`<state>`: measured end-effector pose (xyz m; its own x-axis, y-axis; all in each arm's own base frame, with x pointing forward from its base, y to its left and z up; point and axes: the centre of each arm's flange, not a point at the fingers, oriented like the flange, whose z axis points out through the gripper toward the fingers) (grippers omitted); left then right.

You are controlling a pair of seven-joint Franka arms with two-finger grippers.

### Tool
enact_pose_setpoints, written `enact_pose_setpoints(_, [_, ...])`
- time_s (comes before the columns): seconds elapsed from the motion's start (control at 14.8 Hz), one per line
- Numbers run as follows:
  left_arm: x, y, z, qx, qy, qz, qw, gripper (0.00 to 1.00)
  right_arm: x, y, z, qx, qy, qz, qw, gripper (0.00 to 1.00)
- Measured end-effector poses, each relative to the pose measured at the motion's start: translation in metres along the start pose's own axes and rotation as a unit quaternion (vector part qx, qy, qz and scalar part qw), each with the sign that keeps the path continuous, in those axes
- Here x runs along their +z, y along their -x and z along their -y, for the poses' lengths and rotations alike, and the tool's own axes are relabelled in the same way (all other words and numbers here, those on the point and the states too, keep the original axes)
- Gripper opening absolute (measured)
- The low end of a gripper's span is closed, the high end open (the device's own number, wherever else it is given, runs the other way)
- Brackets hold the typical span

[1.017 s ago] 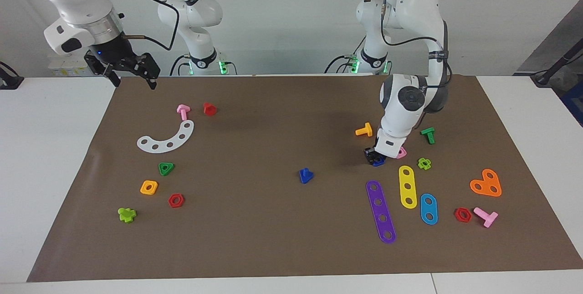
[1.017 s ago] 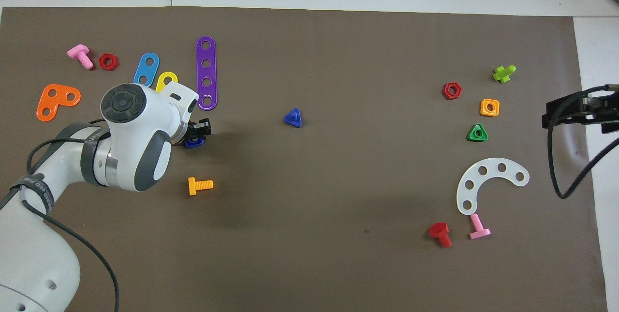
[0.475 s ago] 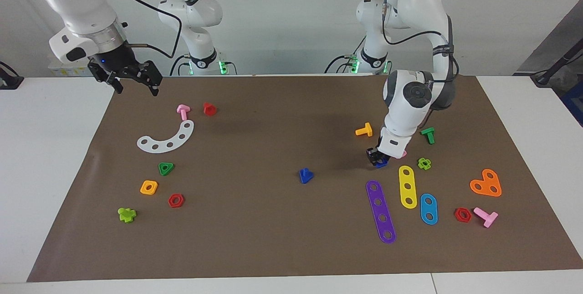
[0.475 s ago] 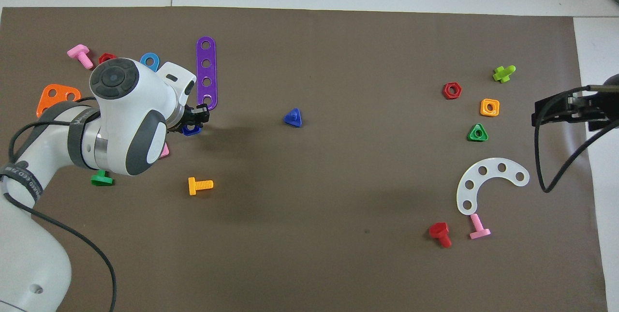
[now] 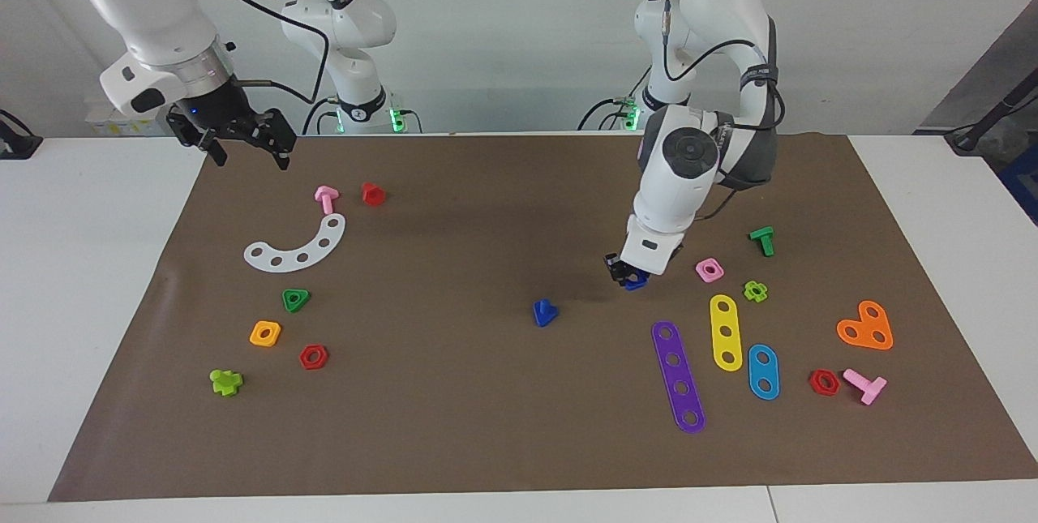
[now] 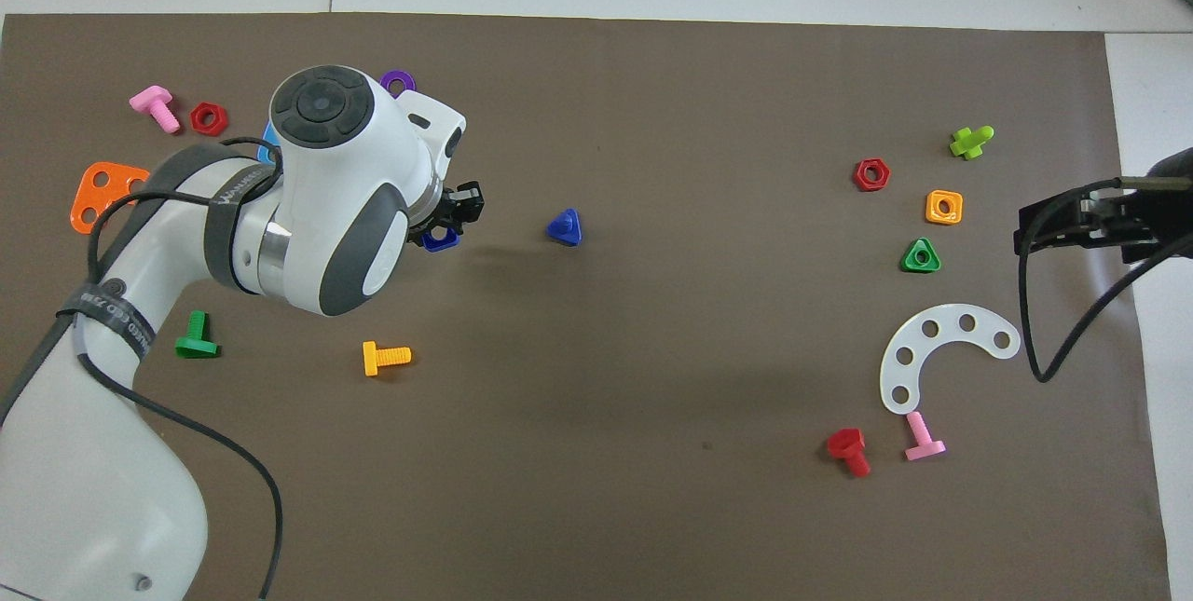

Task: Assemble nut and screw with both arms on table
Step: 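Carry the blue square nut with the left gripper over the blue triangle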

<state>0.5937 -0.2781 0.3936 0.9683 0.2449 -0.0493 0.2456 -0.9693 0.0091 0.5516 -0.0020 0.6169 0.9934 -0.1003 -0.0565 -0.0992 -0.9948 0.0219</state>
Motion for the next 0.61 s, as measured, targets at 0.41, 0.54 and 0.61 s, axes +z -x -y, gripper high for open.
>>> enact_pose_setpoints(0.41, [-0.014,0.009,-0.057,-0.020,0.023,-0.005,1.000,0.46,0.000,0.001,-0.003,0.002,0.000,0.000,1.000,1.00])
enact_pose_setpoints(0.54, [-0.012,0.007,-0.068,-0.025,0.031,-0.004,0.999,0.46,0.000,0.001,-0.002,0.002,0.000,0.000,1.000,1.00])
enact_pose_setpoints(0.61, [-0.009,0.005,-0.074,-0.026,0.033,-0.004,0.999,0.46,0.000,0.001,-0.001,0.001,0.000,0.000,1.000,1.00])
